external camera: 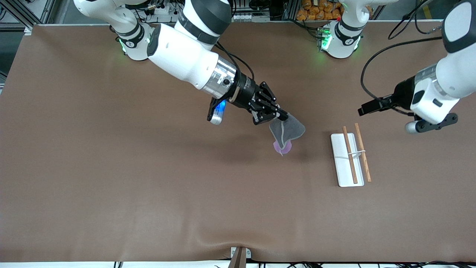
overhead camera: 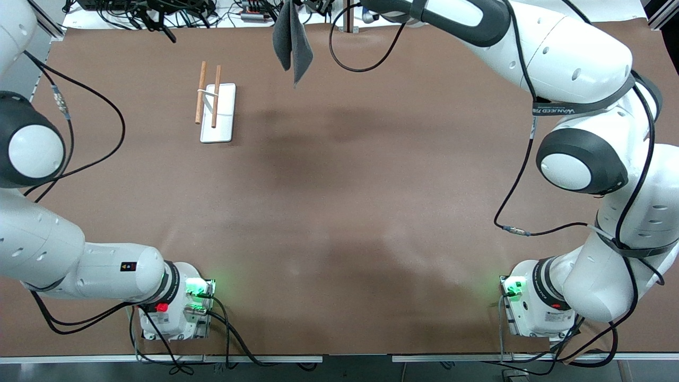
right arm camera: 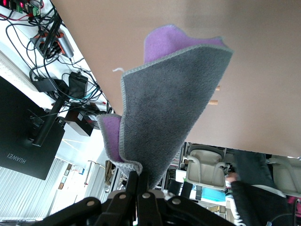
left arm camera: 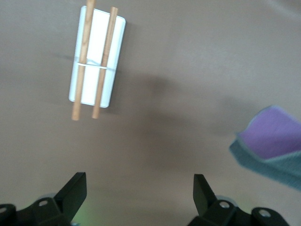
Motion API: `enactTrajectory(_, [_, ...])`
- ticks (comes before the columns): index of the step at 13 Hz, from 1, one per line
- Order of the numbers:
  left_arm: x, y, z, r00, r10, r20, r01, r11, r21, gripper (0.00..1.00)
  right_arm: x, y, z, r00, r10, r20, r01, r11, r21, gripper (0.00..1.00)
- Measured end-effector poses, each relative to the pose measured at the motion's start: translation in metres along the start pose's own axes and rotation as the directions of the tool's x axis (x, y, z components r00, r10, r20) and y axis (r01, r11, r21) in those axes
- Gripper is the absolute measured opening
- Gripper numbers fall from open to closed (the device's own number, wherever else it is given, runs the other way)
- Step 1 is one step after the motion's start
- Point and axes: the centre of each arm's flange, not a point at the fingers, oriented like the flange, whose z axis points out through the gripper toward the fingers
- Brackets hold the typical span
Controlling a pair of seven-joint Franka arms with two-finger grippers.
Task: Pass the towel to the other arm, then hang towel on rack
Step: 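Hold the towel up while the left gripper reaches toward it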
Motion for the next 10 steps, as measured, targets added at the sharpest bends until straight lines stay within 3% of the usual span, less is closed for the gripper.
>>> enactTrajectory(4, [0.028, 0.007, 0.031, 0.998, -0.043, 0.038, 0.047, 0.993, -0.105, 1.00, -0.003, 0.016, 0.021, 0.997, 0.069, 0.026, -0.071, 0.996, 0.052, 0.02])
enactTrajectory(7, [0.044, 0.011, 0.061, 0.985, -0.122, 0.121, 0.142, 0.976, -0.166, 1.00, 0.007, 0.016, 0.032, 0.995, 0.097, 0.016, -0.097, 0.994, 0.051, 0.02])
enactTrajectory(10, [0.055, 0.014, 0.091, 0.958, -0.201, 0.204, 0.239, 0.954, -0.183, 1.00, 0.012, 0.017, 0.037, 0.995, 0.101, 0.009, -0.102, 0.994, 0.047, 0.02])
